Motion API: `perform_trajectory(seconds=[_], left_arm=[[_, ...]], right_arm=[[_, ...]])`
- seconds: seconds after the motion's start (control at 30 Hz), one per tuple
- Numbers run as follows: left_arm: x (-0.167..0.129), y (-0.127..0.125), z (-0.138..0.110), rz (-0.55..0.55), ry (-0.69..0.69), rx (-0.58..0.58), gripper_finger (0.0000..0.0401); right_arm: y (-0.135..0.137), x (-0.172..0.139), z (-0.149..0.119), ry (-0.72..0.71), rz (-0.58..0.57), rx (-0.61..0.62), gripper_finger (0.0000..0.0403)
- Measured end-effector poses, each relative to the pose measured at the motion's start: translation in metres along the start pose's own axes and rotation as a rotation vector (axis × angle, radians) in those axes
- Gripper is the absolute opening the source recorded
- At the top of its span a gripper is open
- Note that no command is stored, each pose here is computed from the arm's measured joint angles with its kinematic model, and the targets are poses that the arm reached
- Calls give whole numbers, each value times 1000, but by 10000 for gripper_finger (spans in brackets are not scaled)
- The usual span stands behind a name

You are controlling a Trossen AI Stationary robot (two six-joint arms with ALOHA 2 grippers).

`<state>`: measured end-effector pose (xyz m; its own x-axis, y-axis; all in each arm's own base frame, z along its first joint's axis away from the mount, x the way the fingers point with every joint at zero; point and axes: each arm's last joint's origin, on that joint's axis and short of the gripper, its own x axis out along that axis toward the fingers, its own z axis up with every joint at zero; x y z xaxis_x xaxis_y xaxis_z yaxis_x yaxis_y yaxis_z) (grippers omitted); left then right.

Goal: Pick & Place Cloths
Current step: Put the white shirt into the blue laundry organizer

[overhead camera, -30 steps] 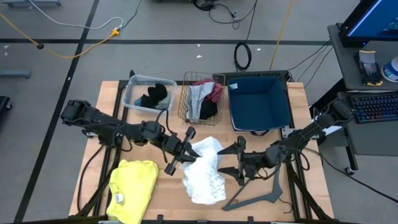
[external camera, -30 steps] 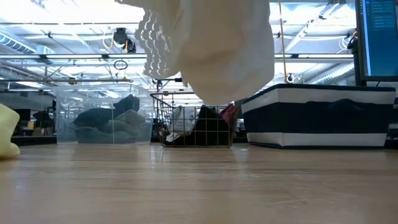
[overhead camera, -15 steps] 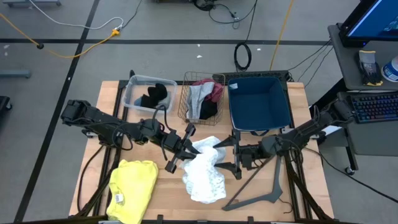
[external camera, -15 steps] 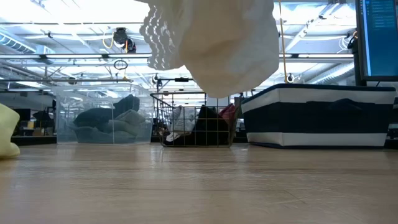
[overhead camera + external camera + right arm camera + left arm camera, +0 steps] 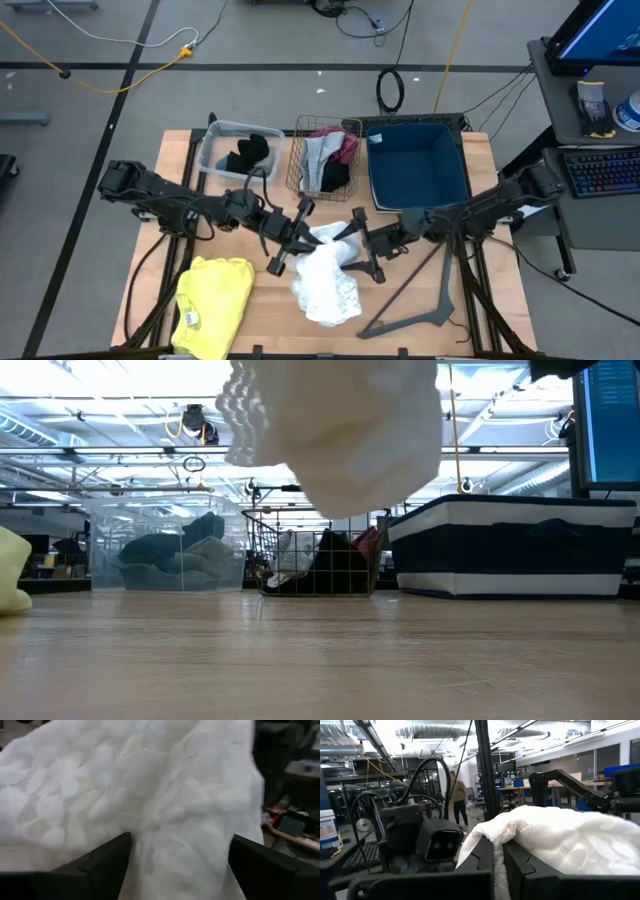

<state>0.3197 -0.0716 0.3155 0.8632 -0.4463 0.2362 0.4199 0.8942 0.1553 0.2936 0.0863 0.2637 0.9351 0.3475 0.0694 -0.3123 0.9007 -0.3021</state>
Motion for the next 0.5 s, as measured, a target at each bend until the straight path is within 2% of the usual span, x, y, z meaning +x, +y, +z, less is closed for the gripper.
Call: perform_trajectory(seconds=[0.13,0.23,0.5], left_arm=[[0,0,-1,0,7,-2,4],[0,0,-1,-4,14,-4,4],[0,0,-3,-5,29,-8,5]], right_arm=[[-1,10,-2,3,5,8,268],[0,16,-3,7,9,24,226],[3,17,-3,-23,111,31,52]])
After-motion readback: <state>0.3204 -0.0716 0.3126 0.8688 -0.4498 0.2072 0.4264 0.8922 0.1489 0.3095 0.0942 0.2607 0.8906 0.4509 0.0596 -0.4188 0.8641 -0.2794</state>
